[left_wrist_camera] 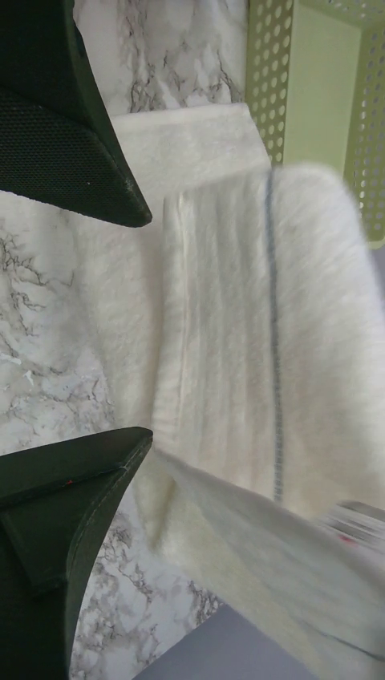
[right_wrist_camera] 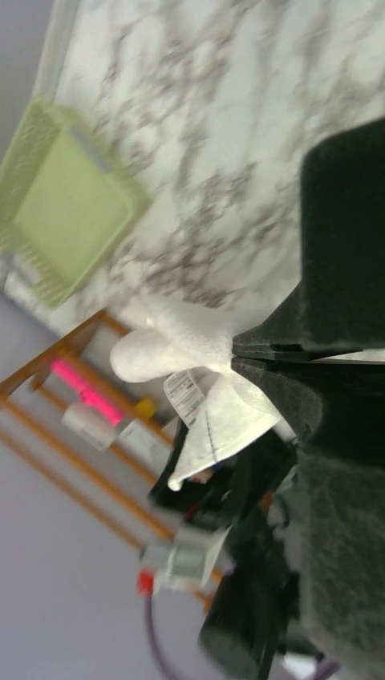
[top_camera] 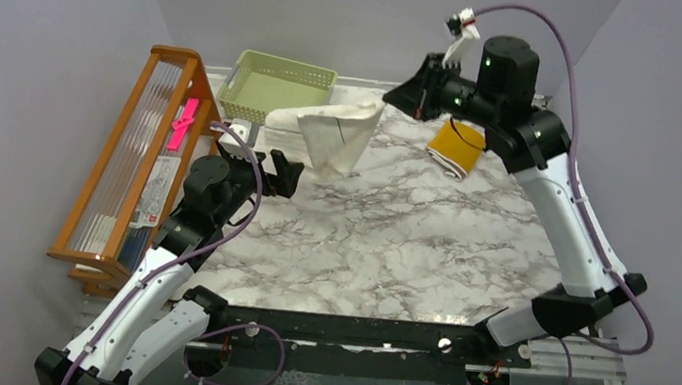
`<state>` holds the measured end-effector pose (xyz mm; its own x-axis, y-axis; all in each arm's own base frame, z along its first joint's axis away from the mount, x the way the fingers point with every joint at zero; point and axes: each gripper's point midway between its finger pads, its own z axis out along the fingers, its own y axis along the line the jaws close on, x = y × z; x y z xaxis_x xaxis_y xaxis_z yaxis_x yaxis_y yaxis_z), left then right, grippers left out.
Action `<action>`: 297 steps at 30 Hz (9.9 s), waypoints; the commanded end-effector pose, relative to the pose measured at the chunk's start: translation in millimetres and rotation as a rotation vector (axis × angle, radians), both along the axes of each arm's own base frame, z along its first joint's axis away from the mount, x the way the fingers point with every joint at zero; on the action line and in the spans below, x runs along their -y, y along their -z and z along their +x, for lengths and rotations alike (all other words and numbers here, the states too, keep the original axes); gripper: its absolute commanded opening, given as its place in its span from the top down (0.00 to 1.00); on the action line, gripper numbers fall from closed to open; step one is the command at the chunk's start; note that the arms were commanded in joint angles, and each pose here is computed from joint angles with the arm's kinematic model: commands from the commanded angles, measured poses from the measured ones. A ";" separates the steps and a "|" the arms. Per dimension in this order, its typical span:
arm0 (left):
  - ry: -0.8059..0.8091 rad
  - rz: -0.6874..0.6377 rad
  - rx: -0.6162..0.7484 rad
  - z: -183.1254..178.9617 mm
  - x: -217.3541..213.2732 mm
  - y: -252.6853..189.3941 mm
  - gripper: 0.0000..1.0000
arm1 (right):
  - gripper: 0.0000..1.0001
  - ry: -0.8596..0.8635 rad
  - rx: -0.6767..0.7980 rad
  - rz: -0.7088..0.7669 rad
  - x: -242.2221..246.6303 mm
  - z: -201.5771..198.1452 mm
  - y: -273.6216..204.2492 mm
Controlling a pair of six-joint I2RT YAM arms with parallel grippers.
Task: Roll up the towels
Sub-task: Place the towel at the center of the board, then flatten out the towel at the center of the board.
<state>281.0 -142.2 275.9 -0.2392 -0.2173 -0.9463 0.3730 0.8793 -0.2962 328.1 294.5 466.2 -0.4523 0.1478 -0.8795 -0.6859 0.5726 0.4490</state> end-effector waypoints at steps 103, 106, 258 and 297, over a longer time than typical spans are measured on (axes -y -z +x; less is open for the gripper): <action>-0.349 0.403 -0.526 112.9 -59.8 148.4 1.00 | 0.99 0.251 -0.060 -0.447 108.6 -64.3 178.9; -0.447 0.416 -0.425 98.9 -94.0 94.6 1.00 | 0.99 0.441 0.016 -0.441 137.7 -50.6 147.5; -0.681 0.487 -0.515 9.8 -111.7 102.4 1.00 | 0.99 0.771 -0.598 -0.042 220.1 -22.9 318.0; -0.448 0.309 -0.911 44.7 -152.9 218.0 0.45 | 0.48 0.659 -0.612 -0.735 213.1 79.8 425.6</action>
<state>331.5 8.7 63.6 -0.8296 -0.2384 -0.5049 -0.2531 0.9666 -0.0405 407.7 91.2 49.0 -0.8462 0.0896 -0.5253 0.0609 0.9956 0.0717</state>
